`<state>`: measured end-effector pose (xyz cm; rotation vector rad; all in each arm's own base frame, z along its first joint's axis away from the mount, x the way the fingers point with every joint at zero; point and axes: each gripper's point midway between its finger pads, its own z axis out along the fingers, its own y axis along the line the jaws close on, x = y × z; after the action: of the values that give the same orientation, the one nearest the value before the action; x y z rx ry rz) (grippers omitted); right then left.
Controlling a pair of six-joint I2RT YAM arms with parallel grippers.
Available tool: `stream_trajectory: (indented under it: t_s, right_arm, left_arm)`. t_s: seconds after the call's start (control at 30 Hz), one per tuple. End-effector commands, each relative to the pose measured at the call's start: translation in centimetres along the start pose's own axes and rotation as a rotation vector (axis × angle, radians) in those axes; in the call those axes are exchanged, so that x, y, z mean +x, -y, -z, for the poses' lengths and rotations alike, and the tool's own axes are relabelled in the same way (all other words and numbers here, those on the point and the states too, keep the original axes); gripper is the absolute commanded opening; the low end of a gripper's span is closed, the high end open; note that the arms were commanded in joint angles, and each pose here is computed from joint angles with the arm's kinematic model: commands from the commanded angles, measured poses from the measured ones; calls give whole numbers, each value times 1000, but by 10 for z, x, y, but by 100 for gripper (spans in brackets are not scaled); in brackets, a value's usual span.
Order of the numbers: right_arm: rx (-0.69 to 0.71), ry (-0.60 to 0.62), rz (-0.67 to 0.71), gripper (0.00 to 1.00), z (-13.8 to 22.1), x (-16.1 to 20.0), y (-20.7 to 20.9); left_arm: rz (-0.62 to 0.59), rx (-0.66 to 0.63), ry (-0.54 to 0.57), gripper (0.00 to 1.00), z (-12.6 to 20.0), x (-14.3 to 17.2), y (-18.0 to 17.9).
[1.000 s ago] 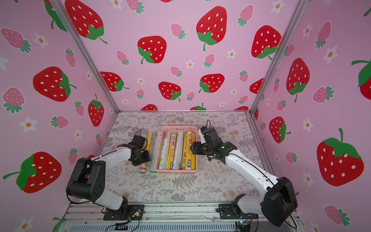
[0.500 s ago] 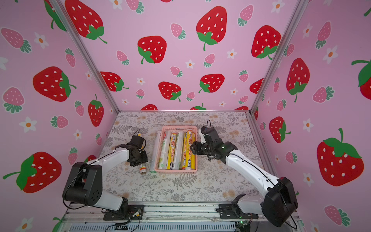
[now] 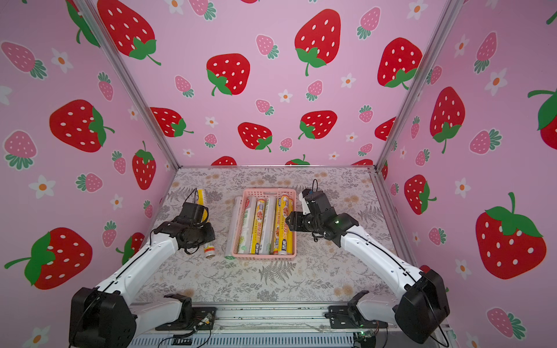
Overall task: Put the plastic wrap into the basket
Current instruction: Pick up the plastic wrap from the center of the board, then place the plastic wrap in the basket.
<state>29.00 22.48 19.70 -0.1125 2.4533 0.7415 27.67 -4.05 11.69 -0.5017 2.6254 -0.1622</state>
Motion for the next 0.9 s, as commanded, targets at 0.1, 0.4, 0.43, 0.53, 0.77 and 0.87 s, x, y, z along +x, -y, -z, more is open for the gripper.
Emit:
stream_trajectory:
  t_s: [0.1,0.4,0.43,0.53,0.77,0.87]
  right_arm:
    - [-67,31,-3,65,9,-17,-22]
    - [-41,20,25,65,-6,-20,-17]
    - [-41,23,26,65,-5,-20,-17]
    - [-24,31,32,65,-4,-19,-13]
    - [4,8,43,65,-5,-10,-4]
    - [12,9,43,65,-5,-8,-2]
  left_arm:
    - [-38,188,64,45,48,-18,47]
    - [-270,362,68,46,57,2,149]
    - [-280,364,63,46,55,4,157]
    - [-304,386,31,46,44,13,180]
    - [-357,376,-30,45,23,35,208]
    - [-362,366,-56,45,14,47,209]
